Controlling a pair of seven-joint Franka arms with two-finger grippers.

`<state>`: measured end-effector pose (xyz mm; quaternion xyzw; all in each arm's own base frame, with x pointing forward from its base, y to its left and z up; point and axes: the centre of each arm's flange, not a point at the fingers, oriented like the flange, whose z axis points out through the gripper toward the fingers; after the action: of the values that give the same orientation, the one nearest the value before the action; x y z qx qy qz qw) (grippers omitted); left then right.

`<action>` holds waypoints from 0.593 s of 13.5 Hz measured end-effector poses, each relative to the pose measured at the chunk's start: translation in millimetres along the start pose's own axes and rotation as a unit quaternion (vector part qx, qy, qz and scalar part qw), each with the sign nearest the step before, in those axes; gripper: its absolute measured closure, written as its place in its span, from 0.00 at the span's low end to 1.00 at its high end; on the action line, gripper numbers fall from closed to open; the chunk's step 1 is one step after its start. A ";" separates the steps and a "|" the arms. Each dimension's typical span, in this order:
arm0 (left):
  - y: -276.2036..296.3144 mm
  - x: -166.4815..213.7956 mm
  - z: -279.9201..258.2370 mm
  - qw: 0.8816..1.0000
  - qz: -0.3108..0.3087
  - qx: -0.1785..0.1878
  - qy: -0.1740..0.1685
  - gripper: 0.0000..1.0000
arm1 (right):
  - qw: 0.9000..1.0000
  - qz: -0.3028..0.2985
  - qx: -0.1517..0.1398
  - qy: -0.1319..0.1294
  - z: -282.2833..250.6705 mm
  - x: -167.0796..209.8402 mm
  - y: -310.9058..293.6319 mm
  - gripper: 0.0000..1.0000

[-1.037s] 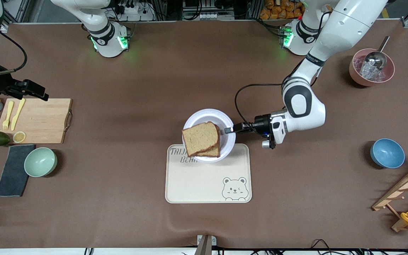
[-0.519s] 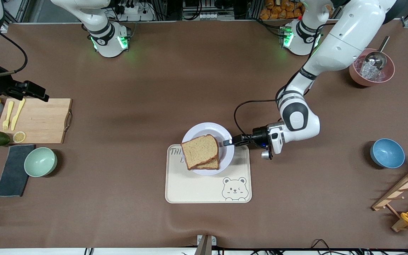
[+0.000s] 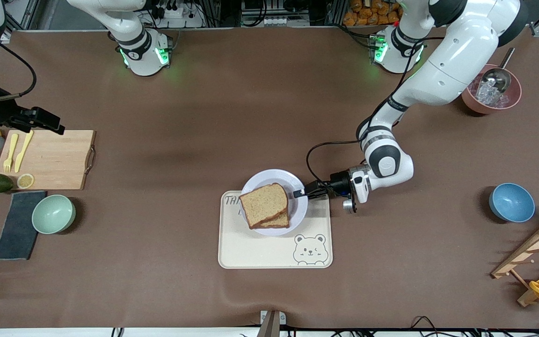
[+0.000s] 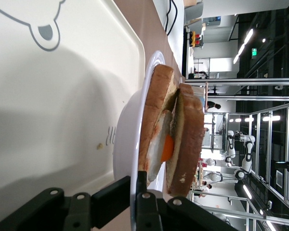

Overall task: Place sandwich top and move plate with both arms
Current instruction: 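Open the left gripper and release the plate rim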

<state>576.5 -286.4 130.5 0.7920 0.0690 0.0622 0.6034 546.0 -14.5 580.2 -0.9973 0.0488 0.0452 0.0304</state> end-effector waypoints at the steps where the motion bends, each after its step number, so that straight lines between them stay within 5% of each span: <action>1: -3.4 0.2 2.1 1.000 0.001 -0.002 0.002 0.92 | 1.000 0.000 0.000 0.000 0.1 0.0 0.0 0.07; 8: -12.0 13.3 -6.5 1.000 0.009 0.005 0.015 0.92 | 1.000 0.000 0.000 0.000 0.5 0.3 0.0 0.07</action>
<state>588.0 -274.6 120.9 0.7946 0.0710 0.0792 0.5978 546.2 -14.5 579.7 -0.9973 0.0488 0.0457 0.0304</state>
